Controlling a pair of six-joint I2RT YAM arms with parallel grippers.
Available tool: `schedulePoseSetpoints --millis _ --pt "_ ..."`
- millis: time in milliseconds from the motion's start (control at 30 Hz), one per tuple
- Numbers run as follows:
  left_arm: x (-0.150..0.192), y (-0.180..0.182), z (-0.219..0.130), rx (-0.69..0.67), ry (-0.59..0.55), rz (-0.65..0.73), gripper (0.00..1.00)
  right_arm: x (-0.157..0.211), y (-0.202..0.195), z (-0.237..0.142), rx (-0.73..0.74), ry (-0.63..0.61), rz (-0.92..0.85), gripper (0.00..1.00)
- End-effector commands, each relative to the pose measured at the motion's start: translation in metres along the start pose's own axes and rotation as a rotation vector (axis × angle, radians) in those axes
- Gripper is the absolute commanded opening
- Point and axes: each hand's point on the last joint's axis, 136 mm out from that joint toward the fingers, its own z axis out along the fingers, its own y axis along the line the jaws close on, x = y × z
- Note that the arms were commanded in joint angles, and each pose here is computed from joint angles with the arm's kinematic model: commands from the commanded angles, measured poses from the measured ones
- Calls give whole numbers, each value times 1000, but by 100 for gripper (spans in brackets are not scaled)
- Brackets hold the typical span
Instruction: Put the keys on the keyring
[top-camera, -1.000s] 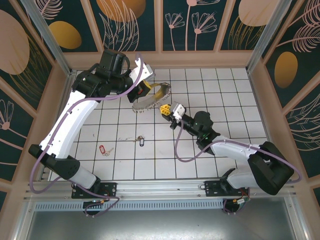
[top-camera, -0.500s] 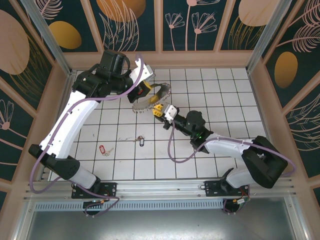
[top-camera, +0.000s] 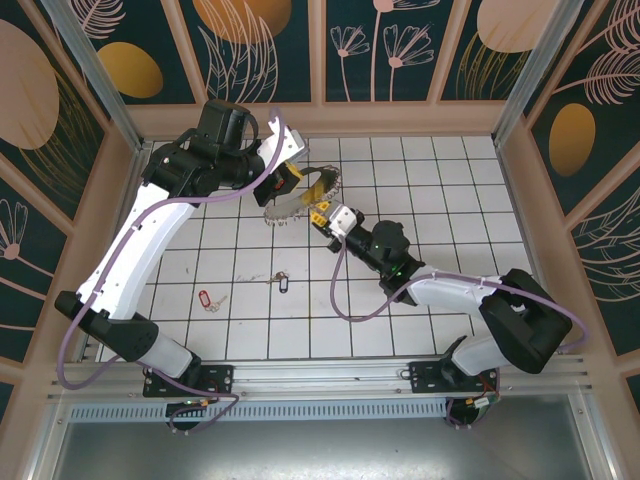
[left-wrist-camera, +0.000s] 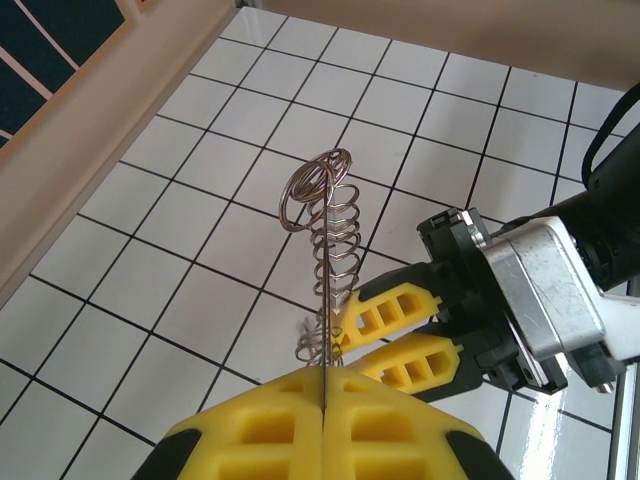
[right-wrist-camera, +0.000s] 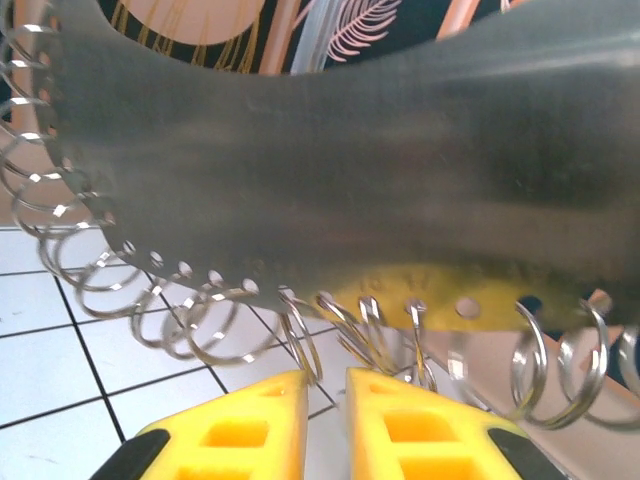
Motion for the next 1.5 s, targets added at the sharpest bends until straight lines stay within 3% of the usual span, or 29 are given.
schedulePoseSetpoints --millis 0,600,1067,1467 --pt "-11 -1 -10 -15 -46 41 0 -9 -10 -6 43 -25 -23 18" --pt "-10 0 -8 -16 -40 36 0 -22 -5 -15 -4 -81 23 10" --pt "-6 1 -6 -14 -29 25 0 -46 -10 -11 -4 -155 30 11" --pt "-7 -1 -6 -8 -31 24 0 -44 -18 0 37 -137 27 15"
